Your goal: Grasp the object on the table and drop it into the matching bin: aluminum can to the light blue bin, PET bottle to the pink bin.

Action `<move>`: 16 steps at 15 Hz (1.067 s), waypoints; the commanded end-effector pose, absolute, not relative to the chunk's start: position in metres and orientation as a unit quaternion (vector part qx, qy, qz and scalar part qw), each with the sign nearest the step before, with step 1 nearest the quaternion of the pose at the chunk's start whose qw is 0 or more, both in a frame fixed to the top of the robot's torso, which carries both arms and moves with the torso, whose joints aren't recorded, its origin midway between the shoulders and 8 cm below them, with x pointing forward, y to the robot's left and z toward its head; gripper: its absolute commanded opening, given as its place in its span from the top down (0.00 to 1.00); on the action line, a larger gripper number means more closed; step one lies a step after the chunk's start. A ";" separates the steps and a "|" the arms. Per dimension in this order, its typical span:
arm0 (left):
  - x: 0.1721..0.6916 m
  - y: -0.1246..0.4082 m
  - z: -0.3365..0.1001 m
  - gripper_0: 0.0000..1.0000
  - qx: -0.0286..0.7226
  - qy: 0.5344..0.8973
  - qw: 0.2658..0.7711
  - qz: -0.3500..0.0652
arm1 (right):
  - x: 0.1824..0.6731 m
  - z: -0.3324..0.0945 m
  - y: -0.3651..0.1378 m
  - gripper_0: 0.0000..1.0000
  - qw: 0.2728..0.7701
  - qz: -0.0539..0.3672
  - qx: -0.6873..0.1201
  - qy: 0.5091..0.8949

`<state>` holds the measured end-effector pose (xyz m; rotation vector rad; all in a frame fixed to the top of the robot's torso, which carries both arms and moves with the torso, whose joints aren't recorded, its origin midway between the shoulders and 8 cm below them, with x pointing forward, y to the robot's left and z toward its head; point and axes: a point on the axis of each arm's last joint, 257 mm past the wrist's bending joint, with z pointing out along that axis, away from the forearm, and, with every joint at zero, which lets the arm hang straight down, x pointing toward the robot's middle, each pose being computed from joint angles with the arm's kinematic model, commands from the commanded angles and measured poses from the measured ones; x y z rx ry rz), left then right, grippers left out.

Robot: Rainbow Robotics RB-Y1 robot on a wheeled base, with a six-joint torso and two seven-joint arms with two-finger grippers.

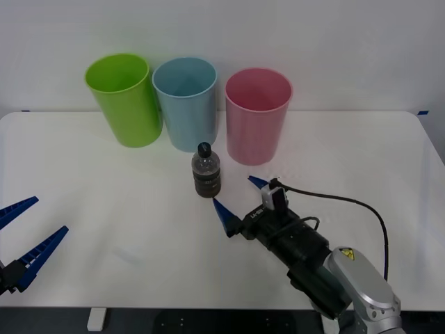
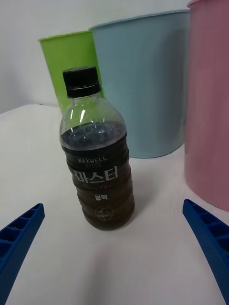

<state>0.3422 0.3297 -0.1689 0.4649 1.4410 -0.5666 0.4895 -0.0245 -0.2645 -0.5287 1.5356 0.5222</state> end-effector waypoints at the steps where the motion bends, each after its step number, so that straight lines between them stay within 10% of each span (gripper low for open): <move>1: 0.342 0.330 -0.169 0.00 0.208 0.645 0.691 -0.253 | 0.492 -0.262 -0.009 0.00 0.659 0.225 -0.235 0.678; 16: 0.342 0.330 -0.169 0.00 0.208 0.645 0.691 -0.253 | 0.559 -0.277 0.042 0.00 0.625 0.222 -0.262 0.701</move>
